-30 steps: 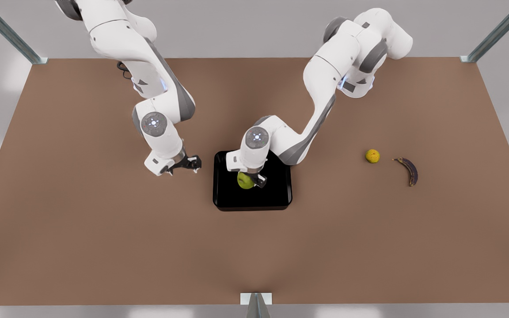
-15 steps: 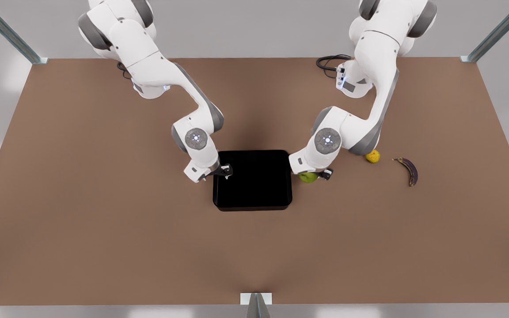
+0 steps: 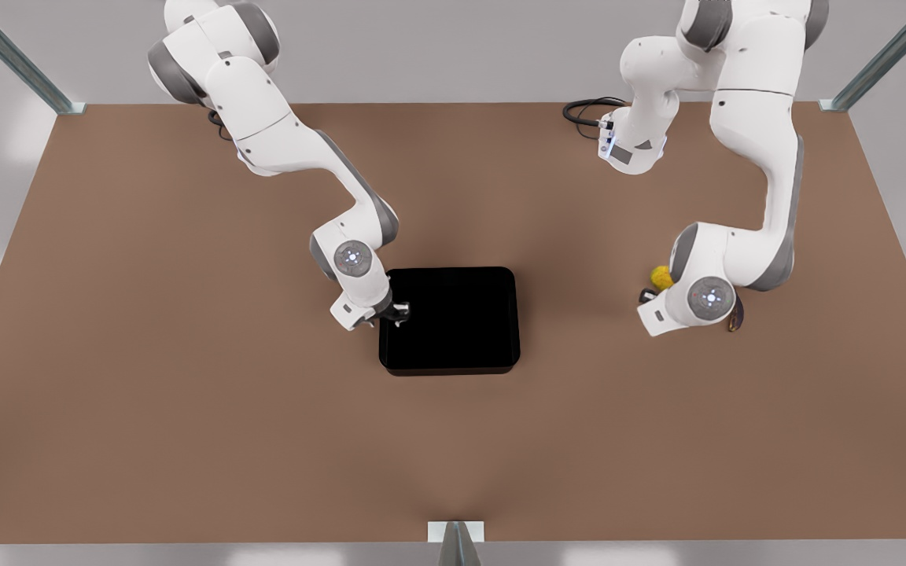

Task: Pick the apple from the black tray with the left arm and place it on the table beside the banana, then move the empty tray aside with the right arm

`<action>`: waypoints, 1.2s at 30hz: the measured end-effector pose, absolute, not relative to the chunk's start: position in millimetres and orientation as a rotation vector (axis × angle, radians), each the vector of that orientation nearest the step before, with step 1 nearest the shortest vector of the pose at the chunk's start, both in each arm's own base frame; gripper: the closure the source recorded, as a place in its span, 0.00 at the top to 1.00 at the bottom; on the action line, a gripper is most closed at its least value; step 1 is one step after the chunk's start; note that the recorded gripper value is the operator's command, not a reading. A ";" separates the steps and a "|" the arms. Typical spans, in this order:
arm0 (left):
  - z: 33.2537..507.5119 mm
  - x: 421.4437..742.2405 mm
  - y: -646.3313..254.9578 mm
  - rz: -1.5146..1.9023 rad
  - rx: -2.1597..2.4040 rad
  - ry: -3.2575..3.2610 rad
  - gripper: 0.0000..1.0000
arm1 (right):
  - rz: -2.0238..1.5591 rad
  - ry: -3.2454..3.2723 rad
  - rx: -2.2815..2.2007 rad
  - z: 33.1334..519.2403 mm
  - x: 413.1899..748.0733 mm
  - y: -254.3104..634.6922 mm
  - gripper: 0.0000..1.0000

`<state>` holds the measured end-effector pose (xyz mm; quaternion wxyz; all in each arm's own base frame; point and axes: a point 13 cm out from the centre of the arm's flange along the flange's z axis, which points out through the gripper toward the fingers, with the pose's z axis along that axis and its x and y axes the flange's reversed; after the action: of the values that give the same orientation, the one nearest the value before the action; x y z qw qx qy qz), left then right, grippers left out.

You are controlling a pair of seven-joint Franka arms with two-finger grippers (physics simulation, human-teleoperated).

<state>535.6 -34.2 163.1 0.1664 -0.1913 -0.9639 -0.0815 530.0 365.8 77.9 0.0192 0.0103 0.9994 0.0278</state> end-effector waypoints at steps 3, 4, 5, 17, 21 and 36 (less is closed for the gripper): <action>151.3 541.0 1.0 -0.254 -0.554 -2.744 0.99 | 0.093 3.102 0.035 73.2 531.1 367.0 0.33; 149.6 542.9 4.6 -0.255 -0.568 -2.745 1.00 | 0.092 3.101 0.035 71.6 531.3 367.1 0.33; 147.7 544.5 6.3 -0.255 -0.585 -2.745 1.00 | 0.091 3.099 0.035 71.1 531.9 367.1 0.32; 257.7 554.9 -13.1 -0.126 -0.601 -2.908 1.00 | 0.175 2.995 0.044 181.2 568.5 374.1 0.00; 361.2 592.7 -20.3 -0.009 -0.485 -3.060 1.00 | 0.171 2.982 0.207 281.1 599.9 270.6 0.00; 403.0 591.5 -77.8 0.166 -0.216 -3.023 1.00 | 0.093 3.275 0.065 180.9 587.5 -94.2 0.00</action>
<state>591.5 -77.8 403.0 0.0530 -0.0711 -0.9946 0.0548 587.5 -94.2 180.9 -0.0678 0.0197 0.9971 0.0283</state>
